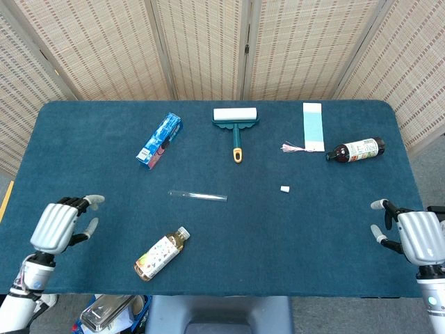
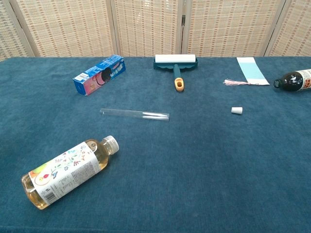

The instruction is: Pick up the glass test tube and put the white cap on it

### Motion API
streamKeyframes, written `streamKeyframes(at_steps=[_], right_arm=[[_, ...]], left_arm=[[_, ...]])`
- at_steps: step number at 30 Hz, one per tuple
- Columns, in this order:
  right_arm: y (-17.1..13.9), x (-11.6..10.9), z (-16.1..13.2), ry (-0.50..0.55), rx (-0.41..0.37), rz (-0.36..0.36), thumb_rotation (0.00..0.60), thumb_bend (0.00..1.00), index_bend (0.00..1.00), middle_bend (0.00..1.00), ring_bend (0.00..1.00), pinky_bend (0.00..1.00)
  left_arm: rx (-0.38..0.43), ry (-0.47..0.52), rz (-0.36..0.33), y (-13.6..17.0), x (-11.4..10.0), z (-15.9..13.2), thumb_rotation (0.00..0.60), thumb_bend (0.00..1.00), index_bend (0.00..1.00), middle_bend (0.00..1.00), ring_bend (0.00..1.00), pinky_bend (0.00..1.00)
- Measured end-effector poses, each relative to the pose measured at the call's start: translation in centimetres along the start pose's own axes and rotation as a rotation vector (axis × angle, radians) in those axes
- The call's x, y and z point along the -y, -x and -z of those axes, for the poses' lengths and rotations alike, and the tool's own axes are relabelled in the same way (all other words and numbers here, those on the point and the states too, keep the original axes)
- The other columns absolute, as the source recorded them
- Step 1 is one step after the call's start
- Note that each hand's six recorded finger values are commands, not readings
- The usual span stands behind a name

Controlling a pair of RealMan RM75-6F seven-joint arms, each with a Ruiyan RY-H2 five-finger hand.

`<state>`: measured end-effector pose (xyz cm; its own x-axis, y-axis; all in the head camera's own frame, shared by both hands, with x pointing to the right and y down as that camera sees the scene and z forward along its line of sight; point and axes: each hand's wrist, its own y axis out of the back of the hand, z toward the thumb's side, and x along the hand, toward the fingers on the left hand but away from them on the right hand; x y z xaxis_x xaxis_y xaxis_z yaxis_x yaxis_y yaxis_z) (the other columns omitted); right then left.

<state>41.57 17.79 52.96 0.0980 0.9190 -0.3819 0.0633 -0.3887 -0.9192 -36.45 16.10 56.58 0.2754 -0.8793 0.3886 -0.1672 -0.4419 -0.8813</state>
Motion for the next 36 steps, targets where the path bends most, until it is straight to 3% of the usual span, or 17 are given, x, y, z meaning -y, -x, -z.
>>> streamKeyframes(at_steps=[4,7,11,18,26,36], right_arm=[[0.6,-0.2,-0.4,-0.007,-0.008,-0.004,0.600,0.29,0.39,0.67,0.68,0.94],[0.9,-0.1,-0.6,-0.010,-0.014,-0.011,0.600,0.29,0.39,0.67,0.68,0.94],[1.1,-0.1,-0.9,-0.011,-0.023,-0.019,0.600,0.29,0.39,0.67,0.68,0.94],[1.4,0.1,-1.1,-0.011,-0.031,-0.030,0.600,0.29,0.39,0.69,0.71,0.94],[1.6,0.4,-1.0,-0.003,-0.032,-0.039,0.600,0.29,0.39,0.71,0.74,0.93],[1.9,0.7,-1.1,0.000,-0.038,-0.054,0.600,0.29,0.39,0.72,0.75,0.94]], left_arm=[[0.088,0.010,0.018,-3.5,0.2,-2.6,0.600,0.40,0.33,0.74,0.85,0.92],[0.150,0.008,0.043,-6.1,0.8,-4.9,0.600,0.40,0.34,0.85,0.93,0.99],[0.218,-0.019,0.084,-9.2,2.0,-8.1,0.600,0.40,0.35,0.95,0.99,1.00],[0.261,-0.076,0.146,-12.9,4.2,-12.4,0.600,0.40,0.37,1.00,1.00,1.00],[0.238,-0.143,0.225,-15.6,7.1,-14.9,0.600,0.39,0.37,1.00,1.00,1.00],[0.161,-0.141,0.309,-18.4,10.9,-17.0,0.600,0.35,0.42,1.00,1.00,1.00]])
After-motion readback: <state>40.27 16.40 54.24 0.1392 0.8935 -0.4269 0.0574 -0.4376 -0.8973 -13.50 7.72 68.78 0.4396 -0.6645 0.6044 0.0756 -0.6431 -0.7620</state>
